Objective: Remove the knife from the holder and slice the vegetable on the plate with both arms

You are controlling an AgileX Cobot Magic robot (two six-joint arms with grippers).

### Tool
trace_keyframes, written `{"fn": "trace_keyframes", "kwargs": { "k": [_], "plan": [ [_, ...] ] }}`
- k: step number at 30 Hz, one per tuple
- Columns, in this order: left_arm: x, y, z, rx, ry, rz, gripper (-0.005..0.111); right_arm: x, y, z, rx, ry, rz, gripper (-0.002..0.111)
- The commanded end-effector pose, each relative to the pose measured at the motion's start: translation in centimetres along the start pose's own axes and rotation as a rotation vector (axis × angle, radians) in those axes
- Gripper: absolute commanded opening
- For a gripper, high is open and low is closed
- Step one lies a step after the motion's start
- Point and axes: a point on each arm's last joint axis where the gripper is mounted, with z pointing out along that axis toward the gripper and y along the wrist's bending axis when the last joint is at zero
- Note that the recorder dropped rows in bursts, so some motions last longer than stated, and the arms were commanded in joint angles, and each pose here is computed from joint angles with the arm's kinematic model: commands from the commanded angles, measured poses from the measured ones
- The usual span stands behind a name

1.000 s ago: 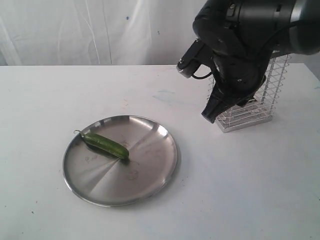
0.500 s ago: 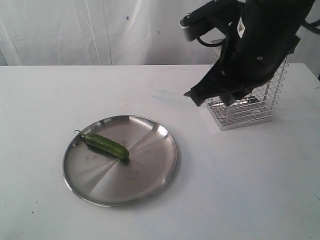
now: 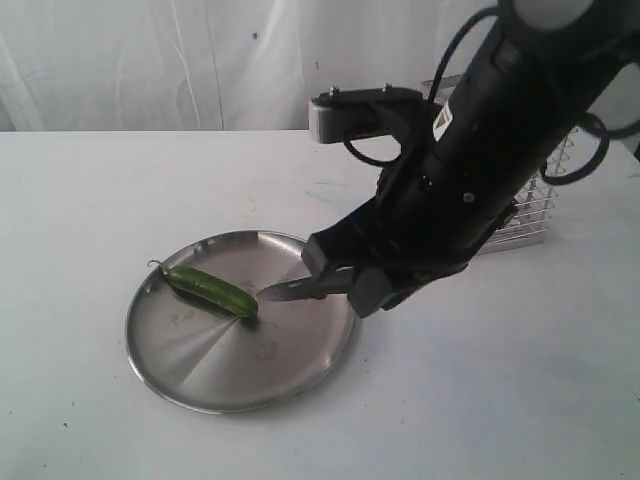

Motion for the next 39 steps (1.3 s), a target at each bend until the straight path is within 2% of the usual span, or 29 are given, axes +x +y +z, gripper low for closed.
{"fn": "trace_keyframes", "kwargs": {
  "k": [1,5,8,12,17,23,26,29,34,35,39],
  "plan": [
    [0.1,0.0,0.0,0.0,-0.003,-0.002,0.0,0.3,-0.7,1.1,0.003,-0.138,0.084,0.0],
    [0.1,0.0,0.0,0.0,-0.003,-0.002,0.0,1.3,-1.0,1.6,-0.017,-0.233,0.138,0.0],
    [0.1,0.0,0.0,0.0,-0.003,-0.002,0.0,2.3,-1.2,1.3,-0.024,-0.375,0.158,0.0],
    [0.1,0.0,0.0,0.0,-0.003,-0.002,0.0,4.8,-1.8,1.1,-0.027,-0.508,0.183,0.0],
    [0.1,0.0,0.0,0.0,-0.003,-0.002,0.0,7.7,-2.2,1.7,-0.02,-0.478,0.187,0.0],
    [0.1,0.0,0.0,0.0,-0.003,-0.002,0.0,9.1,-2.3,2.1,-0.021,-0.445,0.191,0.0],
    [0.1,0.2,0.0,-0.027,-0.004,0.094,0.0,9.4,-2.3,2.1,-0.032,-0.441,0.205,0.0],
    [-0.5,0.4,0.0,-0.057,-0.068,0.172,0.0,9.8,-2.3,2.2,-0.039,-0.437,0.216,0.0],
    [-1.6,0.4,-0.1,-0.068,-0.185,0.18,0.0,10.2,-2.3,2.5,-0.046,-0.412,0.227,0.0],
    [-1.9,0.4,-0.2,-0.057,-0.219,0.125,0.0,10.2,-2.3,2.5,-0.048,-0.409,0.229,0.0],
    [-3.2,-0.1,-0.6,0.12,-0.354,-0.595,0.0,10.1,-2.3,2.5,-0.049,-0.41,0.229,0.0]
  ]
}}
